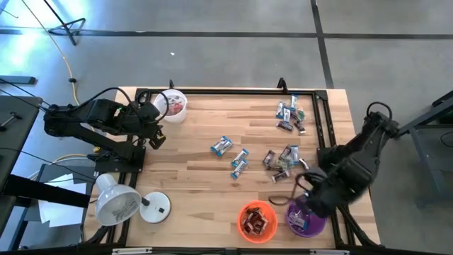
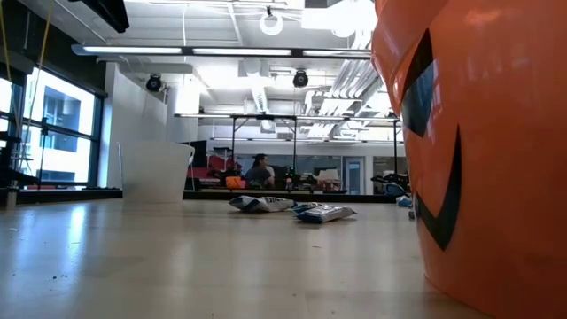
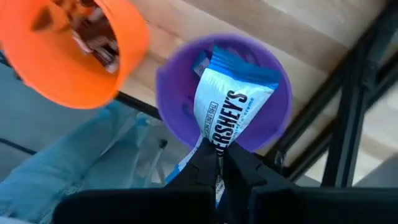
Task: Organize candy in baskets
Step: Put the white chocolate into the purple bucket
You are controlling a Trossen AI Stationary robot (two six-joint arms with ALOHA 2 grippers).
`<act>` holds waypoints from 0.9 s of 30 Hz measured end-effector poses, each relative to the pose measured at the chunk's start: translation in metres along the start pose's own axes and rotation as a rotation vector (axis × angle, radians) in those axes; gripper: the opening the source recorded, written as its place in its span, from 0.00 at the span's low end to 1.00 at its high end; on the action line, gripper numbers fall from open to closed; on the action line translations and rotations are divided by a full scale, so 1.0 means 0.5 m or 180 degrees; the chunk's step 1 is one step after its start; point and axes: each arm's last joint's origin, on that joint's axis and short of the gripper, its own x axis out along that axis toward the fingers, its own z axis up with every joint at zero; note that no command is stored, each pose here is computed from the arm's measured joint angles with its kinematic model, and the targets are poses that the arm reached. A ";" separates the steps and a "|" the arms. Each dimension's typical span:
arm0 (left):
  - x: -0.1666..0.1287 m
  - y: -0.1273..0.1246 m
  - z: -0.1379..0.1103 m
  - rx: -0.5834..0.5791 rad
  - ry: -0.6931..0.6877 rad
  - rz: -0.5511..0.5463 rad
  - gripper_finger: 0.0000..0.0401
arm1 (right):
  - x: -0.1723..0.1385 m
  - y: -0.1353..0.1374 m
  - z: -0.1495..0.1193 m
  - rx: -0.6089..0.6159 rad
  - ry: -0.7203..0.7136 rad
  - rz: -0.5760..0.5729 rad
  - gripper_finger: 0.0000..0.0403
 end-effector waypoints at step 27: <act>0.000 -0.001 -0.001 -0.0043 0.0052 -0.0051 0.22 | 0.020 0.042 0.082 -0.1207 -0.0782 -0.0166 0.44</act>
